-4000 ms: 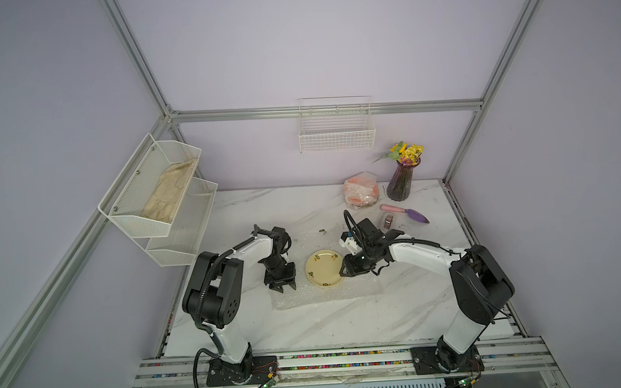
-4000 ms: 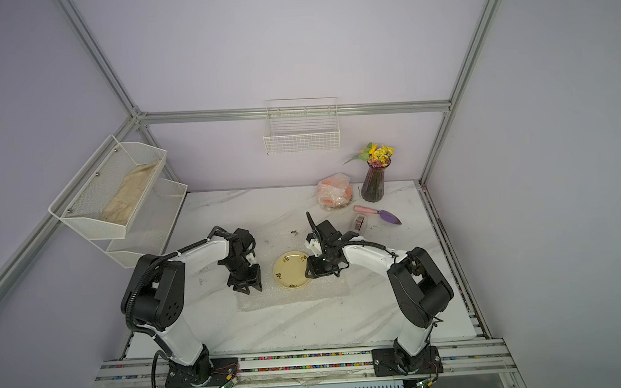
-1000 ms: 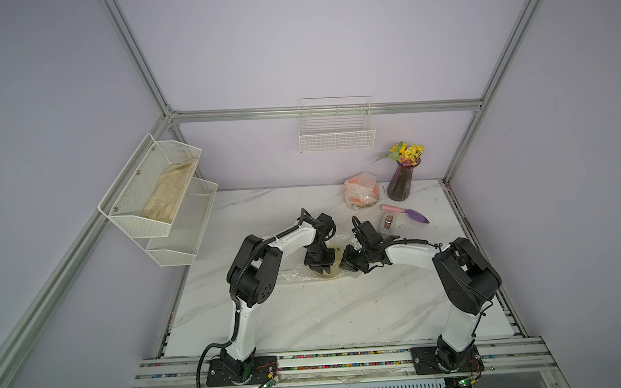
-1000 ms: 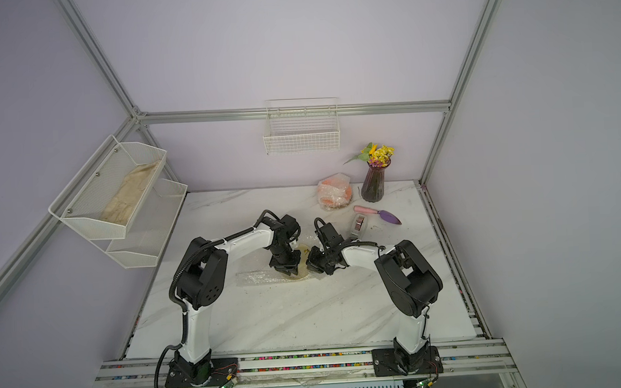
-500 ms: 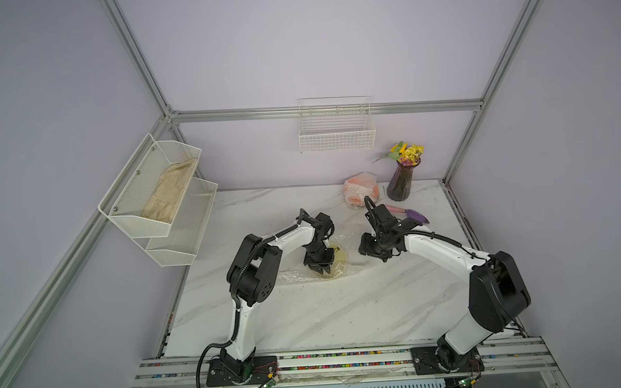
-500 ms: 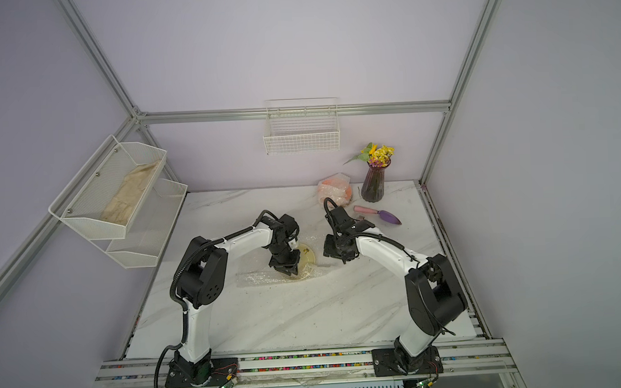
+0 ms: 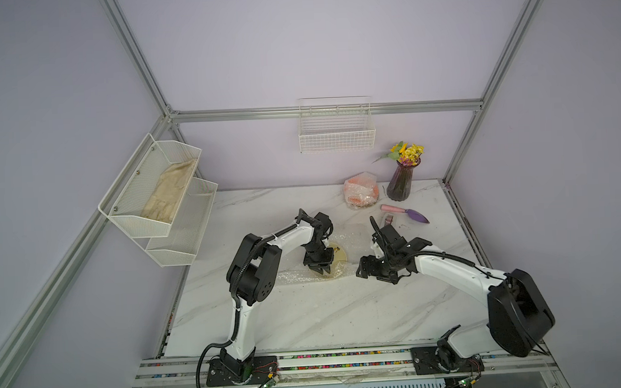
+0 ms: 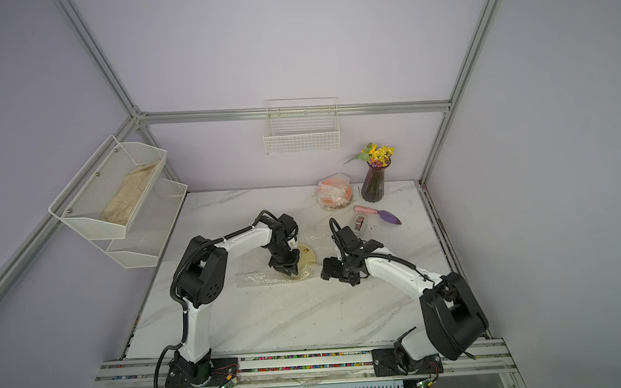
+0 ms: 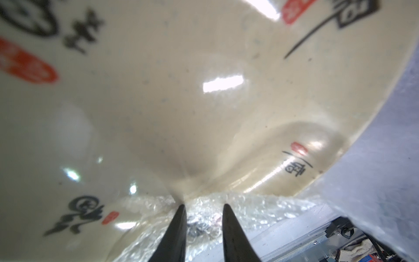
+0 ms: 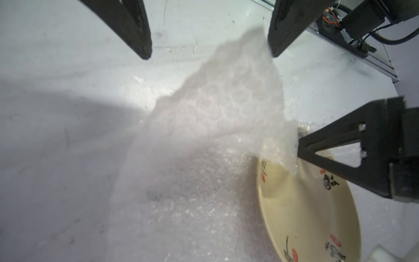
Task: Wrap dinner plates in bubble wrap
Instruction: Wrap the plate in the bubble wrap.
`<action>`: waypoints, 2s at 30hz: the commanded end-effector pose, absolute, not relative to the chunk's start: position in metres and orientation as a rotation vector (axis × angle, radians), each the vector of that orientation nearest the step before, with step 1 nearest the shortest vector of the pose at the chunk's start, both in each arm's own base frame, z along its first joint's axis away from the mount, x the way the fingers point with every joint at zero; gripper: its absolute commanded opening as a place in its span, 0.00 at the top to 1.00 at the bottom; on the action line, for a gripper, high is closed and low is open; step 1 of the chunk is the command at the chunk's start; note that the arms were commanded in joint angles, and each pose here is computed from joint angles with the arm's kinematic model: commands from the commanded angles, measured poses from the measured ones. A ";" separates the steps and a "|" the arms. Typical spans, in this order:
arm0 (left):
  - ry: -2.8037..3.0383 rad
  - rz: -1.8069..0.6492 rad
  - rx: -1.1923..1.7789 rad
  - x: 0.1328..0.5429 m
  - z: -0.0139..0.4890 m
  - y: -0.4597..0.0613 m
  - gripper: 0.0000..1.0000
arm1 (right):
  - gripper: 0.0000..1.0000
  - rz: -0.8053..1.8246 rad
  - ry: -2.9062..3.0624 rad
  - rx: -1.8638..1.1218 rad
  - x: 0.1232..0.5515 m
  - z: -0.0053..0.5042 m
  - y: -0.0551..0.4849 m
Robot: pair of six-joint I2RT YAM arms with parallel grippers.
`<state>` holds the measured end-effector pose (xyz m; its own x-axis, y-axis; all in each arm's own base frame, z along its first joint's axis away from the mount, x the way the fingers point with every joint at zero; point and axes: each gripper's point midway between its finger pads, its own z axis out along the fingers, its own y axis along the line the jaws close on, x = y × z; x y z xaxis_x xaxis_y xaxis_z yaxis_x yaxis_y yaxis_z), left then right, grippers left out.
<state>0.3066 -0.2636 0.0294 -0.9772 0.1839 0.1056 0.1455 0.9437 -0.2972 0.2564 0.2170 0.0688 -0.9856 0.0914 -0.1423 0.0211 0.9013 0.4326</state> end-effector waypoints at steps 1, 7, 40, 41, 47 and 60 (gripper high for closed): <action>-2.922 0.292 -0.237 0.297 -0.018 -0.245 0.72 | 0.19 0.674 2.812 0.219 0.291 0.056 0.220; -2.910 0.280 -0.228 0.293 -0.022 -0.239 0.72 | 0.31 0.648 2.707 0.440 0.336 0.041 0.188; -2.903 0.343 -0.196 0.294 -0.021 -0.241 0.73 | 0.63 0.796 2.764 0.542 0.315 0.033 0.185; -2.905 0.346 -0.193 0.295 -0.021 -0.241 0.72 | 0.73 0.807 2.754 0.543 0.317 0.036 0.186; -2.913 0.374 -0.194 0.298 -0.019 -0.244 0.77 | 1.00 0.844 2.661 0.460 0.330 0.085 0.205; -2.898 0.549 -0.100 0.305 -0.014 -0.251 0.85 | 1.00 1.215 2.695 0.288 0.304 0.082 0.355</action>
